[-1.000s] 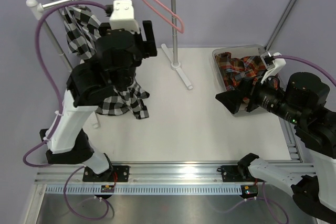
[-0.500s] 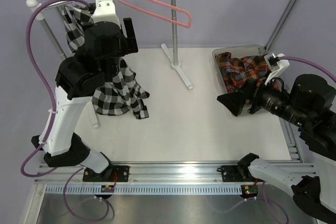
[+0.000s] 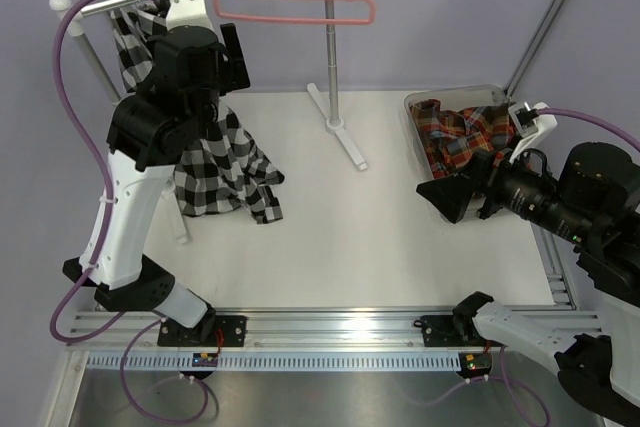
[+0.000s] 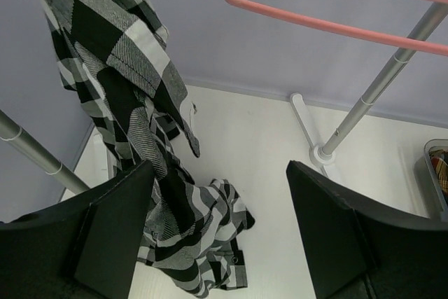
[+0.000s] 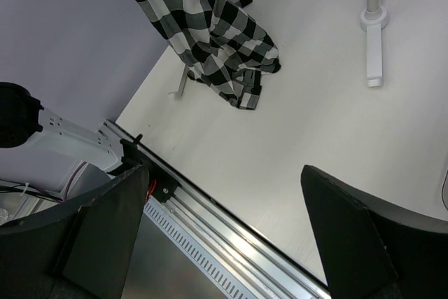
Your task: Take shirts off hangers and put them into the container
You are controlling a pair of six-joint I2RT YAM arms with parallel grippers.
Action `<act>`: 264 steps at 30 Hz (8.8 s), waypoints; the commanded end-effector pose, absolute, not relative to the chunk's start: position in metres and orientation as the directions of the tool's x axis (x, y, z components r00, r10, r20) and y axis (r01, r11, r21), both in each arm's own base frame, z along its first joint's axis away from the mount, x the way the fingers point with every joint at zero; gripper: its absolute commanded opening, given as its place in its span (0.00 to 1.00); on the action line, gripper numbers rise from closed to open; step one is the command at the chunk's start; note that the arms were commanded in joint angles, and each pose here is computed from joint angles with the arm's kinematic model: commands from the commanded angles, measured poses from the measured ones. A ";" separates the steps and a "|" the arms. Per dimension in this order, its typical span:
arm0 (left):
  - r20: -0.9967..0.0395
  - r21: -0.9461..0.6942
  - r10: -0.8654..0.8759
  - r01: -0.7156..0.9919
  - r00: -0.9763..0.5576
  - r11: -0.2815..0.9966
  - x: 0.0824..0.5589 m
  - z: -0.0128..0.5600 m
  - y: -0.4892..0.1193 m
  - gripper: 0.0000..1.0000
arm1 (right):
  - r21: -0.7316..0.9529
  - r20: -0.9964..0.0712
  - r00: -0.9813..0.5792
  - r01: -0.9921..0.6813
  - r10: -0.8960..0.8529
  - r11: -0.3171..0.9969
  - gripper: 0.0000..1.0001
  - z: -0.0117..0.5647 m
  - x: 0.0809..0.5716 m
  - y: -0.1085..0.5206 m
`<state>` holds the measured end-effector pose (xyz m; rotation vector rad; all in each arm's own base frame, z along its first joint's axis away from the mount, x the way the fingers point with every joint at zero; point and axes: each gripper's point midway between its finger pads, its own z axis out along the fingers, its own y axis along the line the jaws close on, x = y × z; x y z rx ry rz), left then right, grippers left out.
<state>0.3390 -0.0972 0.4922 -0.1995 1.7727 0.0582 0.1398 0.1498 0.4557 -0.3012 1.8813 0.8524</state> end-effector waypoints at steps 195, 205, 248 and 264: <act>-0.695 -0.717 -0.144 0.665 -0.704 0.207 0.165 0.451 -0.256 0.49 | 0.446 -0.838 -0.486 -0.351 0.247 0.823 0.00 0.450 0.246 0.185; -0.720 -0.690 -0.171 0.669 -0.672 0.275 0.167 0.453 -0.248 0.00 | 0.400 -0.846 -0.477 -0.272 0.238 0.876 0.00 0.440 0.256 0.171; -0.789 -0.548 -0.313 0.373 -0.530 0.749 0.240 0.422 -0.182 0.00 | 0.413 -0.873 -0.387 -0.266 0.296 0.871 0.00 0.468 0.231 0.143; -0.767 -0.639 -0.202 0.754 -0.610 0.150 0.152 0.554 -0.249 0.13 | 0.414 -0.839 -0.537 -0.524 0.089 0.744 0.00 0.446 0.238 0.226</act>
